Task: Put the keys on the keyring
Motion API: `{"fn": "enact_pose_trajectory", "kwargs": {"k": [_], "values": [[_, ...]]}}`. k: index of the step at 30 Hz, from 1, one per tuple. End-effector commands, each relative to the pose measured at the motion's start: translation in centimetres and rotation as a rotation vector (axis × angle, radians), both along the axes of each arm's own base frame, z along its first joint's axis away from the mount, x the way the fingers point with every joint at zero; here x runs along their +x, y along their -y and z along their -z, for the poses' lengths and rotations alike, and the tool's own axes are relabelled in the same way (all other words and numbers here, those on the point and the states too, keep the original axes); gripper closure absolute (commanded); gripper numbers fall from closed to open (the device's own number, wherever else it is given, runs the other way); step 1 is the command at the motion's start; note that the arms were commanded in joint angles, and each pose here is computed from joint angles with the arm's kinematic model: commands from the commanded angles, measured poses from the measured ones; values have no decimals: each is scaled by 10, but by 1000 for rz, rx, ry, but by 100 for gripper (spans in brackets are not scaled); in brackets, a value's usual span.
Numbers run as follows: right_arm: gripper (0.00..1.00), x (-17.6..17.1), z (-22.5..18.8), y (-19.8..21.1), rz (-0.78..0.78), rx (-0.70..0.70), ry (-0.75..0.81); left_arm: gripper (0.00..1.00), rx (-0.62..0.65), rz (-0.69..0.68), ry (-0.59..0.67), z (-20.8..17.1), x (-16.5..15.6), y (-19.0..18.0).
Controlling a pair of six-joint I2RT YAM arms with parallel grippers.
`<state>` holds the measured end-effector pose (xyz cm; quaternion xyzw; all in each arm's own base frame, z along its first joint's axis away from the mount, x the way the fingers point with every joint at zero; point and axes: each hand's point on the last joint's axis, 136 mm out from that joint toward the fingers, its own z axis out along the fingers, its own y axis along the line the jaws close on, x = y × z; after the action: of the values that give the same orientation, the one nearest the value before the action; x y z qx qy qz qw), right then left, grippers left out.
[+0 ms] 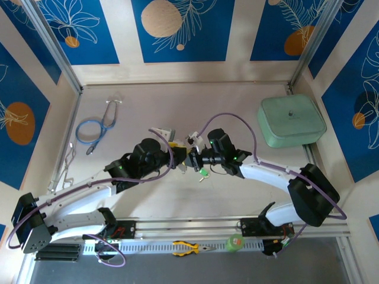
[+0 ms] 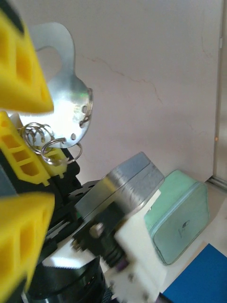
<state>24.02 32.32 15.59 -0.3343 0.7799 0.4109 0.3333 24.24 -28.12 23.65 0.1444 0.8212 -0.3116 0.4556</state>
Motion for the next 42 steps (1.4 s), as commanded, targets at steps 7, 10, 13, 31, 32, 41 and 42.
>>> {"fn": "enact_pose_trajectory", "kwargs": {"k": [7, 10, 13, 31, 32, 41, 42], "values": [[100, 47, -26, 35, 400, 165, -464, 4, 37, -230, 295, -50, 27, -48], [100, 51, -48, 37, 380, 233, -524, 7, 47, -193, 293, -35, 22, -48], [100, 56, -67, 49, 381, 232, -544, 16, 77, -83, 323, -15, 11, -38], [100, 2, -146, 55, 62, 356, -264, 51, 18, 459, 836, 3, -56, 24], [100, 1, -148, 56, 58, 357, -259, 51, 0, 452, 858, -2, -57, 24], [100, -10, -155, 54, 14, 367, -255, 53, -58, 384, 878, -11, -47, 26], [100, -11, -156, 54, 9, 367, -254, 55, -62, 379, 877, -12, -46, 26]]}}
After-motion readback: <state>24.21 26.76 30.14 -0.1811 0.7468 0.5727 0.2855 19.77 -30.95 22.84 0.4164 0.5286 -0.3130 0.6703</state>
